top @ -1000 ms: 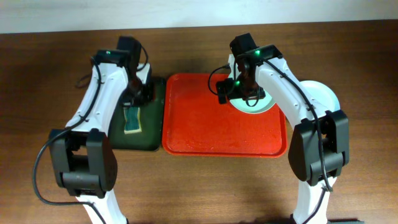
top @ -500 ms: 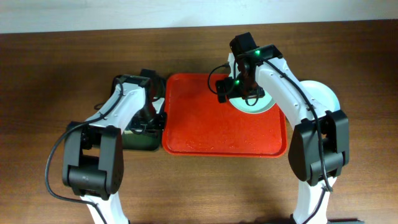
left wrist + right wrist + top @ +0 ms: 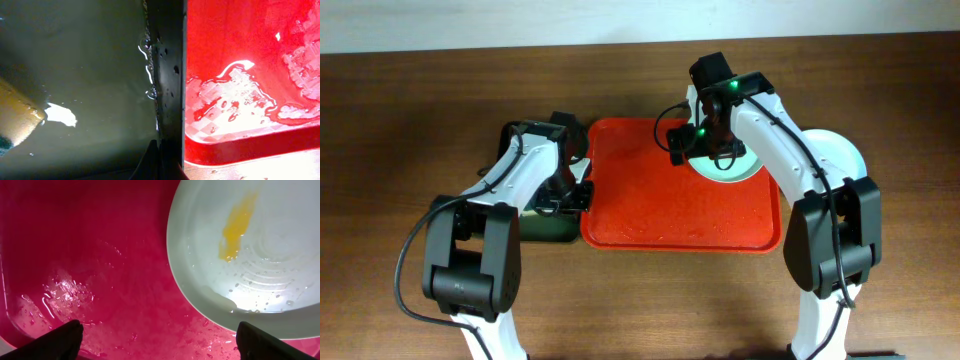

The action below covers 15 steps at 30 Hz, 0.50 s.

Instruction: Clean dirty plates on tray and stack at the side

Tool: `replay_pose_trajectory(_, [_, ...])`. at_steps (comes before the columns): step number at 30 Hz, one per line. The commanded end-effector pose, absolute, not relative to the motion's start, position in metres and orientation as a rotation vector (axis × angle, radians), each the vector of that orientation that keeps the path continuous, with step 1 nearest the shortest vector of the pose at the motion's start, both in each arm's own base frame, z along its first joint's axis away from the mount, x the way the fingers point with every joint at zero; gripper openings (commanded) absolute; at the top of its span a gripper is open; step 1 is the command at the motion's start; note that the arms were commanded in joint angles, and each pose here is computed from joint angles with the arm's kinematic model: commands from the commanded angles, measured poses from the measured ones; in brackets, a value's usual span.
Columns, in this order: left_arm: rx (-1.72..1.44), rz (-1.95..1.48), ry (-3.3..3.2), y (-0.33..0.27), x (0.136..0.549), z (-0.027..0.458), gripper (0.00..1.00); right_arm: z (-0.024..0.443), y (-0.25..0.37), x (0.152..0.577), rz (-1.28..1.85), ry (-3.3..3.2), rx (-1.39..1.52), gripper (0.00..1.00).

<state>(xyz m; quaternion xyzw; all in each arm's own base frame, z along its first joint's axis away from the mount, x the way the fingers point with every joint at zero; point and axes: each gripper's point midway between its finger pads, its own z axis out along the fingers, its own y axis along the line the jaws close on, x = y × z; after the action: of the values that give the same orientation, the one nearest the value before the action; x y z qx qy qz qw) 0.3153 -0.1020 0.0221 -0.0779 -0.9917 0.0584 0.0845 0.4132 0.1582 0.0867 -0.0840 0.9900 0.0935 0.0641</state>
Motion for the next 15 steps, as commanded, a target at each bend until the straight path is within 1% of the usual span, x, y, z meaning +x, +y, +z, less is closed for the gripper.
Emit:
replay_pose_trajectory(1, [-0.229, 0.237, -2.935, -0.11, 0.309, 0.022, 0.0, 0.094, 0.154, 0.413, 0.273, 2.971, -0.251, 0.99])
replay_pose_trajectory(6, [-0.228, 0.206, -2.945, -0.106, 0.311, 0.022, 0.0, 0.094, 0.154, 0.413, 0.273, 2.971, -0.251, 0.99])
replay_pose_trajectory(9, [-0.224, 0.172, -2.994, -0.099, 0.323, 0.031, 0.0, 0.094, 0.154, 0.413, 0.273, 2.971, -0.251, 0.99])
replay_pose_trajectory(11, [-0.214, 0.193, -3.065, -0.098, 0.338, 0.05, 0.0, 0.094, 0.154, 0.413, 0.273, 2.971, -0.251, 0.99])
replay_pose_trajectory(14, [-0.193, 0.233, -3.215, -0.092, 0.365, 0.095, 0.03, 0.097, 0.16, 0.419, 0.316, 2.941, -0.255, 0.98])
replay_pose_trajectory(15, [-0.186, 0.242, -3.258, -0.09, 0.371, 0.109, 0.03, 0.097, 0.163, 0.414, 0.349, 2.958, -0.258, 0.98])
